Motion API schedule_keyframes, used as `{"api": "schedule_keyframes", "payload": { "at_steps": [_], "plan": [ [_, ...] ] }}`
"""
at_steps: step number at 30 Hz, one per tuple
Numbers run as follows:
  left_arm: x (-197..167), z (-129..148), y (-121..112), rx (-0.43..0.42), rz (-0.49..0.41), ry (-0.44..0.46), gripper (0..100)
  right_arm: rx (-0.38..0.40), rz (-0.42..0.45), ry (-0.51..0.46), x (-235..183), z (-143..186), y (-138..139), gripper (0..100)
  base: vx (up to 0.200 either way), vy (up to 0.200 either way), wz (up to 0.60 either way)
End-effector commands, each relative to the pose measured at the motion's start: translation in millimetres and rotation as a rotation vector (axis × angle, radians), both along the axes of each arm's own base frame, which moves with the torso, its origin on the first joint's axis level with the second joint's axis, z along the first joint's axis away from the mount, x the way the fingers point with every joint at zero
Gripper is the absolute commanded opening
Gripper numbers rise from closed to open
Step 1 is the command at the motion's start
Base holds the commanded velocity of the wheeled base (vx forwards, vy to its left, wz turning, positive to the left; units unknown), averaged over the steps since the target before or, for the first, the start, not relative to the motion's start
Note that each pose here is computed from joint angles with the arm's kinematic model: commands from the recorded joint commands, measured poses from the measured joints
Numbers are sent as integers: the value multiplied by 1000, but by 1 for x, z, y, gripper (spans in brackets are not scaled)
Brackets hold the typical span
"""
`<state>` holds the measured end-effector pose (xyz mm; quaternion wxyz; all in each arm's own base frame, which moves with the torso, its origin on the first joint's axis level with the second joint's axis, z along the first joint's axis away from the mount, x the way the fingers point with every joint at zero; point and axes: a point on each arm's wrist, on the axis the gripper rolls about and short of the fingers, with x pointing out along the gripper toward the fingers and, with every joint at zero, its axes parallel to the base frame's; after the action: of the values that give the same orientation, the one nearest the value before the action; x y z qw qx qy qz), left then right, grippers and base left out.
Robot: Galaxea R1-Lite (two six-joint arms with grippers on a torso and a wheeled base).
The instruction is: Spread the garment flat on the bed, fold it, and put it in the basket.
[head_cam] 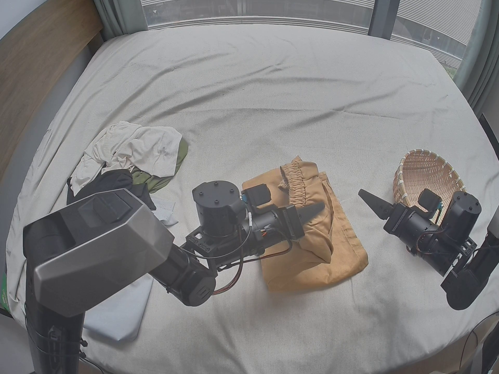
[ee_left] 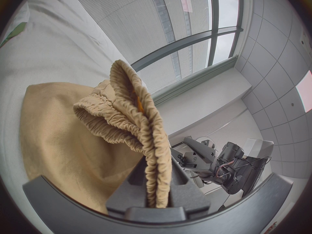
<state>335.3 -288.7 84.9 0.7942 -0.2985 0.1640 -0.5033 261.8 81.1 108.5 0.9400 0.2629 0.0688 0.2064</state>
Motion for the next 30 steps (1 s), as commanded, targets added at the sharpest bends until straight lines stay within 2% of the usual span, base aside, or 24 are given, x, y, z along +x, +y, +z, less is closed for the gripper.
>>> {"api": "schedule_keyframes", "payload": {
  "at_steps": [1, 5, 11, 14, 16, 19, 22, 26, 30],
  "plan": [
    [1, 0, -3, 2, -3, 2, 100, -1, 1, -1, 0, 0, 0, 100, 0, 0, 0],
    [5, 5, -6, -8, 1, -10, 100, -1, 2, 1, 0, 0, 0, 100, 0, 0, 0],
    [6, -2, -9, 28, 37, -7, 100, -2, 1, 3, 0, -1, 0, 100, 0, 0, 0],
    [3, -10, -11, 98, 45, 7, 100, -4, 2, 9, 0, -2, 1, 100, 0, 0, 0],
    [2, -12, -19, 151, 43, -10, 100, -3, 7, 12, -1, -3, 2, 100, 0, 0, 0],
    [-1, -10, -36, 148, 22, -29, 100, -3, 8, 12, -2, -3, 2, 100, 0, 0, 0],
    [0, -14, -41, 153, 40, -32, 100, -3, 2, 12, -2, -2, 0, 100, 0, 0, 0],
    [4, -13, -36, 151, 78, -35, 100, -3, -6, 14, -1, -3, -2, 100, 0, 0, 0],
    [6, -8, -20, 154, 109, -30, 100, -4, -6, 17, -1, -3, -2, 100, 0, 0, 0]
  ]
}}
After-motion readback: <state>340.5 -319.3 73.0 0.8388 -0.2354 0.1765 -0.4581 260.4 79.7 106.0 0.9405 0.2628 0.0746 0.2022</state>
